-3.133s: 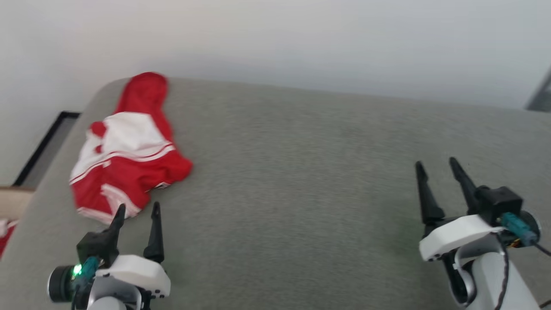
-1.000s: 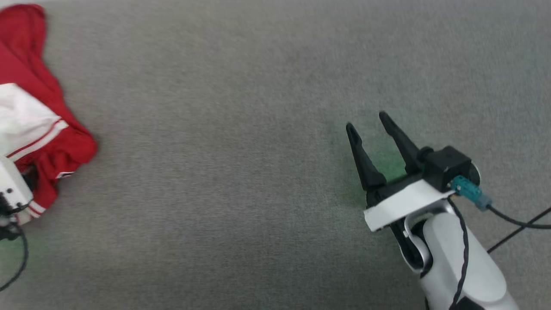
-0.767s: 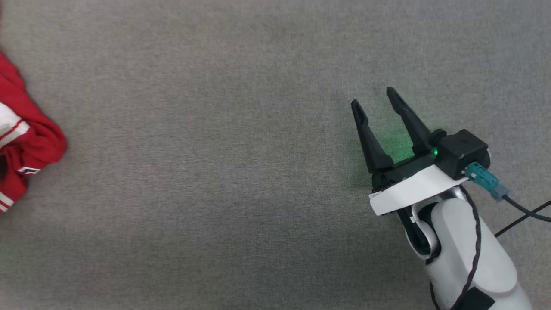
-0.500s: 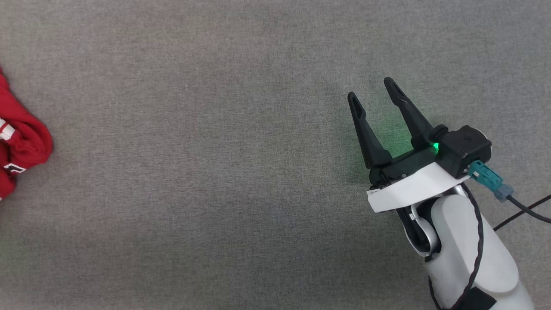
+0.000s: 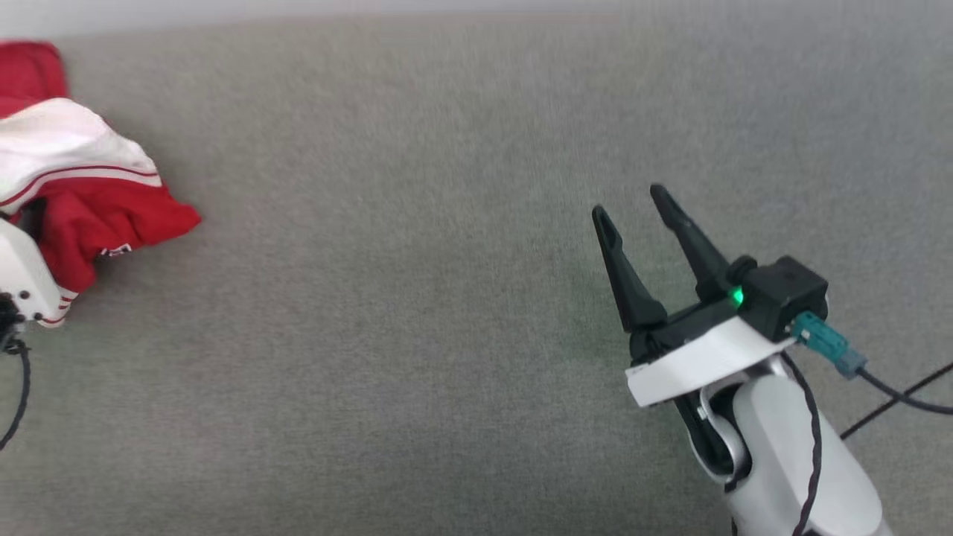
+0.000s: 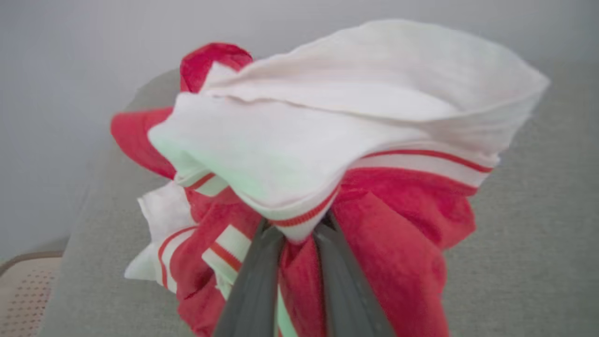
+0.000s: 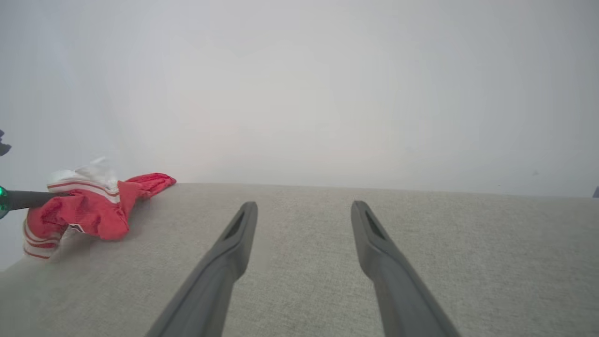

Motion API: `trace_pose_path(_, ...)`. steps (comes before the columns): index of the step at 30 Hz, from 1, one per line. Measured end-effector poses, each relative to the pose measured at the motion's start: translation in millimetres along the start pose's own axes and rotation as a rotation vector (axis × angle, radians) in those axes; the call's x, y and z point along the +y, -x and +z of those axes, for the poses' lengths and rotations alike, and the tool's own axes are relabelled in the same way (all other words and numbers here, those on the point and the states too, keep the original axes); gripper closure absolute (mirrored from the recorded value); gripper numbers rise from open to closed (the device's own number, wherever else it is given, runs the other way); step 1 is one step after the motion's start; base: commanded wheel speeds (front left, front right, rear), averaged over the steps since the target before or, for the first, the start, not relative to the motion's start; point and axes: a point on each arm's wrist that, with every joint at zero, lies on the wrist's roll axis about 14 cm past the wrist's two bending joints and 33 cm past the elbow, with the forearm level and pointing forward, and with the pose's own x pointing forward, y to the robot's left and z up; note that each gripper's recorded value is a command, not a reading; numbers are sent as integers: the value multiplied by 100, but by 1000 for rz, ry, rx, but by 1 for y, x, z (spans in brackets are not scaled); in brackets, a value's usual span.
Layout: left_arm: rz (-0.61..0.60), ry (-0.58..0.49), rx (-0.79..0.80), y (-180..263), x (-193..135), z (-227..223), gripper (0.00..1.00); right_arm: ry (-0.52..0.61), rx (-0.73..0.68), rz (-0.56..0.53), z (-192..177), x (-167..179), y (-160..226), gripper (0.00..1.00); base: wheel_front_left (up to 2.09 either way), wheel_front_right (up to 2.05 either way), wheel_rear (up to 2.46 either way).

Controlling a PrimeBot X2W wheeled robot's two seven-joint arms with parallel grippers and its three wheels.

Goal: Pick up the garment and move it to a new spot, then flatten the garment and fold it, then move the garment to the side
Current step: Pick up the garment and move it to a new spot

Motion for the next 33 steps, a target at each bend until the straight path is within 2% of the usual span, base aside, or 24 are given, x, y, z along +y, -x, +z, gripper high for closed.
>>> trace_pose_path(3,-39,-58,-104,18,-12,29,100,-10,-28,-8,13,6,10,0,0,0,0)
trace_pose_path(5,-92,-87,-172,28,-31,50,100,-9,-44,-19,21,6,18,0,0,0,0)
trace_pose_path(8,-198,-141,-250,42,-71,74,100,-10,-67,-45,31,2,29,0,0,0,0)
trace_pose_path(11,-342,-196,-269,50,-127,83,100,-16,-86,-89,38,-8,40,0,0,0,0)
trace_pose_path(17,-694,-309,-211,81,-258,64,100,-31,-115,-180,47,-29,61,0,0,0,0)
trace_pose_path(23,-973,-412,-121,107,-369,27,100,-31,-150,-283,58,-58,81,0,0,0,0)
trace_pose_path(27,-1068,-460,-40,103,-418,3,100,-36,-179,-354,68,-79,93,0,0,0,0)
trace_pose_path(31,-1106,-502,9,86,-456,-11,100,-64,-195,-436,72,-100,113,0,0,0,0)
trace_pose_path(33,-1115,-573,65,72,-475,-35,100,-77,-192,-499,71,-114,129,0,0,0,0)
